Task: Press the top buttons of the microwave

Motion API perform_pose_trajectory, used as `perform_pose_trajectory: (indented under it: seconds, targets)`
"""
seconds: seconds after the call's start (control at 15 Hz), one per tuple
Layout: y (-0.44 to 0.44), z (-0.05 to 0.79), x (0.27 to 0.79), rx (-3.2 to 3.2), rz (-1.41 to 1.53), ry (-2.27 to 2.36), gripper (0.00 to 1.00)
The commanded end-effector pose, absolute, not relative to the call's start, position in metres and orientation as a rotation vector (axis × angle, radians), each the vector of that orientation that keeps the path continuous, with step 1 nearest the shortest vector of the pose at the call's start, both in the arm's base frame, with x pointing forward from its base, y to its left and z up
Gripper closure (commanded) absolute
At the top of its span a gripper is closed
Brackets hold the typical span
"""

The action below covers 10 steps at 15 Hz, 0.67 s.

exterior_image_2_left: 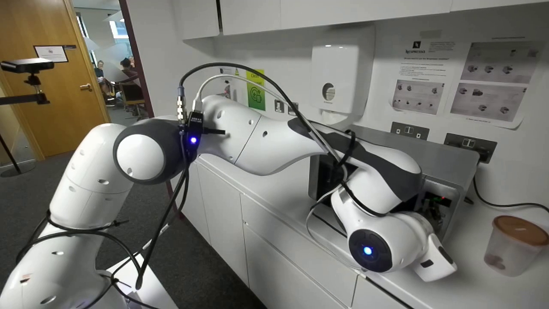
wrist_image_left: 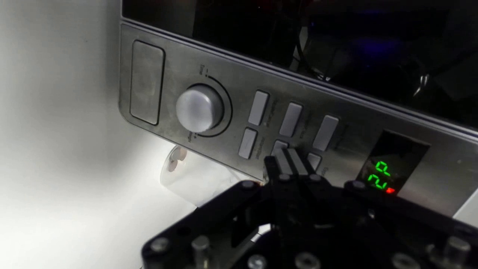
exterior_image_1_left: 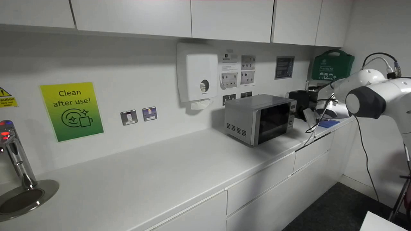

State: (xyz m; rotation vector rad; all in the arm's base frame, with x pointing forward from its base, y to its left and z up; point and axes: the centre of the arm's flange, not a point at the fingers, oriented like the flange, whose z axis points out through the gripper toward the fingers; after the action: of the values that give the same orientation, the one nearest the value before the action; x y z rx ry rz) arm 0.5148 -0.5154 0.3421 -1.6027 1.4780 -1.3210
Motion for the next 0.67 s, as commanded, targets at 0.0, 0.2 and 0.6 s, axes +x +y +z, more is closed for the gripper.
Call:
perform_pose_trajectory:
  seconds: [0.0,0.2,0.6]
  targets:
    - [-0.501,0.352,0.506,-1.601,-1.357,1.416,1.00]
    - [-0.502,0.360,0.504,-1.585,-1.373,1.398,1.00]
    - [-0.503,0.365,0.501,-1.572,-1.374,1.394,1.00]
